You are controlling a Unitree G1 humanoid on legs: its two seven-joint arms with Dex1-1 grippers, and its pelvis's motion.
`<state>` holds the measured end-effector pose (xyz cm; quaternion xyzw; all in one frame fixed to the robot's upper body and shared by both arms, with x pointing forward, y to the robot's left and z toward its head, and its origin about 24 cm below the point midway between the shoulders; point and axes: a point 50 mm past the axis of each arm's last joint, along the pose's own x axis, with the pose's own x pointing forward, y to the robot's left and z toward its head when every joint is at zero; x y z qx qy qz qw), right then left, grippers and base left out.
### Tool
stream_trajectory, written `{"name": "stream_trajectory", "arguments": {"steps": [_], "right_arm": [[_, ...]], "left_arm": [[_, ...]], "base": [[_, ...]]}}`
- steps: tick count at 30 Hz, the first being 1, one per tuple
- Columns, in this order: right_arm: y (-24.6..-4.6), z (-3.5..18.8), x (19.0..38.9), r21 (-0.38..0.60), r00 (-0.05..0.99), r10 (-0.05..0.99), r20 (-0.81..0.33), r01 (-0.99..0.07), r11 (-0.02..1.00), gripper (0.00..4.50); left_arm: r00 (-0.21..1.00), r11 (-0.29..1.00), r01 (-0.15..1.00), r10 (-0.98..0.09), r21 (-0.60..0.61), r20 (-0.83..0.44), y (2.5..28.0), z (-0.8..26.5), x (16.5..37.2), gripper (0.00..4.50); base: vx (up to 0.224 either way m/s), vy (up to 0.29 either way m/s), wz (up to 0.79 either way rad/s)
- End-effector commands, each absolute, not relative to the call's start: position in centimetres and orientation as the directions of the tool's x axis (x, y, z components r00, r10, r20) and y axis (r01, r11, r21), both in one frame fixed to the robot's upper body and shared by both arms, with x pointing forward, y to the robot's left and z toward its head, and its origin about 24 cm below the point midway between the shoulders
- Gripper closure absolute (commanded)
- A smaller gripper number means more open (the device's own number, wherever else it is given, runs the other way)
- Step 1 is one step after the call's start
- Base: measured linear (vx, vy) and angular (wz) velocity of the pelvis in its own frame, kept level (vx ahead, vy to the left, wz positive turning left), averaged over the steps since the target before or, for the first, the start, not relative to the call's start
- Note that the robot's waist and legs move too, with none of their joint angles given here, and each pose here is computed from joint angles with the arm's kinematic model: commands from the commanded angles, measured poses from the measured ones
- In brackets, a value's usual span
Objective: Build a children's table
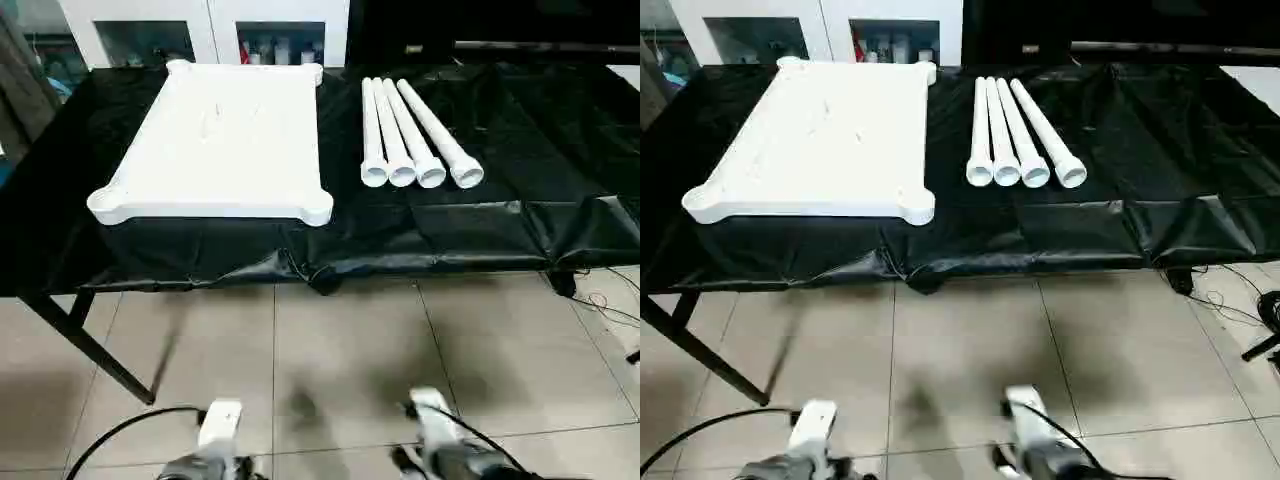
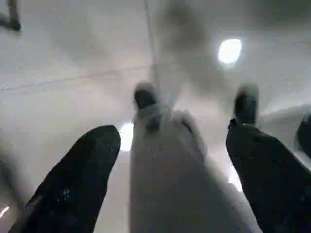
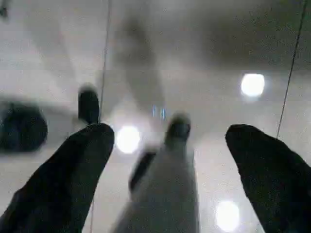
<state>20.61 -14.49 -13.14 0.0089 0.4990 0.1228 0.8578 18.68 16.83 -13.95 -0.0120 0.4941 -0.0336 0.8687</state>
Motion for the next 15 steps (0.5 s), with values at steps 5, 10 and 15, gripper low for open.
{"name": "stream_trajectory", "arguments": {"steps": [5,10,15], "right_arm": [[-14.1,-11.2,22.4,0.145,0.632,0.322,-0.705,-0.317,0.937,0.00],[-14.3,-9.8,22.9,0.136,0.685,0.353,-0.637,-0.350,0.927,0.00],[-14.8,-4.8,22.7,0.119,0.791,0.430,-0.435,-0.423,0.899,0.00]], "left_arm": [[0.731,0.986,0.129,-0.164,-0.102,-0.662,17.2,-11.4,19.2,0.05],[0.788,0.980,0.173,-0.196,-0.096,-0.584,17.4,-9.8,18.7,0.05],[0.908,0.981,0.183,-0.193,-0.061,-0.372,17.9,-4.7,17.8,0.05]], "base": [[0.000,0.000,0.00],[0.000,0.000,0.00],[0.000,0.000,0.00]]}}
